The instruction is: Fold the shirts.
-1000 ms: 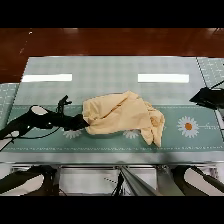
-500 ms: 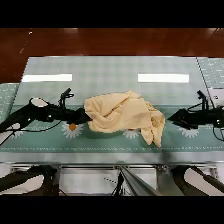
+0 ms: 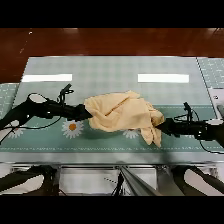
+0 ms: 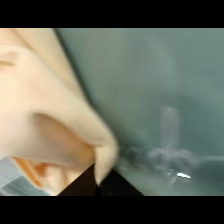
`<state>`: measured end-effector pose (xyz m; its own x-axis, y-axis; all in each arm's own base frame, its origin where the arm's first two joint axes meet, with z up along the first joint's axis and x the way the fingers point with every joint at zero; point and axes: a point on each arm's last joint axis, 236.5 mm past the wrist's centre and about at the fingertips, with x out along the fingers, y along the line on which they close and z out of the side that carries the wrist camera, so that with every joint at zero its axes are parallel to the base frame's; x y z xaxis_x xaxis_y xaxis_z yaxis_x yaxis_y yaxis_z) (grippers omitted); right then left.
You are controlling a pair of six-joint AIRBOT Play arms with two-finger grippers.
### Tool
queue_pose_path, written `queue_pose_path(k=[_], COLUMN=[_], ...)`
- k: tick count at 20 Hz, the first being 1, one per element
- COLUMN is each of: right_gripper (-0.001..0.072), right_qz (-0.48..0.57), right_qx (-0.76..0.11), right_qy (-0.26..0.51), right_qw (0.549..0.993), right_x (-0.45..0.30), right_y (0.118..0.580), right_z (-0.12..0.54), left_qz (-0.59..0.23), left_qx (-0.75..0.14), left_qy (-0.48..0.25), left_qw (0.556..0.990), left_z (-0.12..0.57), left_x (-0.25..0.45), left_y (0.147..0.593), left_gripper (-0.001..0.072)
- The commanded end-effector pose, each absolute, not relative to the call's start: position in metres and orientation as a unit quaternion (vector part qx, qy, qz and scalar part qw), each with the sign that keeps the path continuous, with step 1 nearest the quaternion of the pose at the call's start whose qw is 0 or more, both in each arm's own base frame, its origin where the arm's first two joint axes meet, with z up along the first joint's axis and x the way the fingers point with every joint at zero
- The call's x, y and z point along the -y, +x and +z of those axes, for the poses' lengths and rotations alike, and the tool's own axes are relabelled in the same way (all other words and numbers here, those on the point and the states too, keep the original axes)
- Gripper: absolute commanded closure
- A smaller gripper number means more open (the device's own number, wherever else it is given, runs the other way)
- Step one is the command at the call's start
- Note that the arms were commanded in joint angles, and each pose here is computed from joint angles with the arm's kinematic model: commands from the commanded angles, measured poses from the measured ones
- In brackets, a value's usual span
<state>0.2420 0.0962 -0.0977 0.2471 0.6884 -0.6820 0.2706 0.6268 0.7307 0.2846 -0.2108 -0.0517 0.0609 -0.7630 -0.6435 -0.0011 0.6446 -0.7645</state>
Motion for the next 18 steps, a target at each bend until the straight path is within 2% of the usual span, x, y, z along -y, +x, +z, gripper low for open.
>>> queue_pose_path(k=[1, 2, 4, 6, 8, 10, 13, 18], right_gripper=[0.0687, 0.0687, 0.0687, 0.0687, 0.0687, 0.0687, 0.0687, 0.0688], right_qz=[0.23, 0.255, 0.269, 0.214, 0.141, 0.108, 0.12, 0.125], right_qx=[-0.575, -0.569, -0.54, -0.471, -0.375, -0.274, -0.18, -0.073], right_qy=[0.374, 0.351, 0.287, 0.228, 0.199, 0.174, 0.137, 0.101], right_qw=[0.691, 0.699, 0.744, 0.825, 0.894, 0.94, 0.967, 0.984], right_x=[-0.126, -0.126, -0.103, -0.056, -0.014, 0.005, -0.007, -0.03], right_y=[0.251, 0.256, 0.28, 0.319, 0.346, 0.355, 0.343, 0.294], right_z=[-0.073, -0.056, -0.009, 0.063, 0.15, 0.238, 0.331, 0.429], left_qz=[-0.313, -0.32, -0.333, -0.341, -0.332, -0.3, -0.269, -0.218], left_qx=[-0.605, -0.585, -0.509, -0.402, -0.281, -0.173, -0.066, 0.027], left_qy=[-0.303, -0.301, -0.291, -0.267, -0.232, -0.213, -0.173, -0.089], left_qw=[0.666, 0.682, 0.739, 0.807, 0.87, 0.914, 0.945, 0.972], left_z=[-0.024, -0.005, 0.061, 0.152, 0.253, 0.342, 0.427, 0.481], left_x=[0.214, 0.212, 0.199, 0.176, 0.144, 0.113, 0.094, 0.093], left_y=[0.295, 0.305, 0.336, 0.358, 0.362, 0.347, 0.304, 0.228], left_gripper=[0.0673, 0.0674, 0.0674, 0.0674, 0.0674, 0.0673, 0.0674, 0.0674])
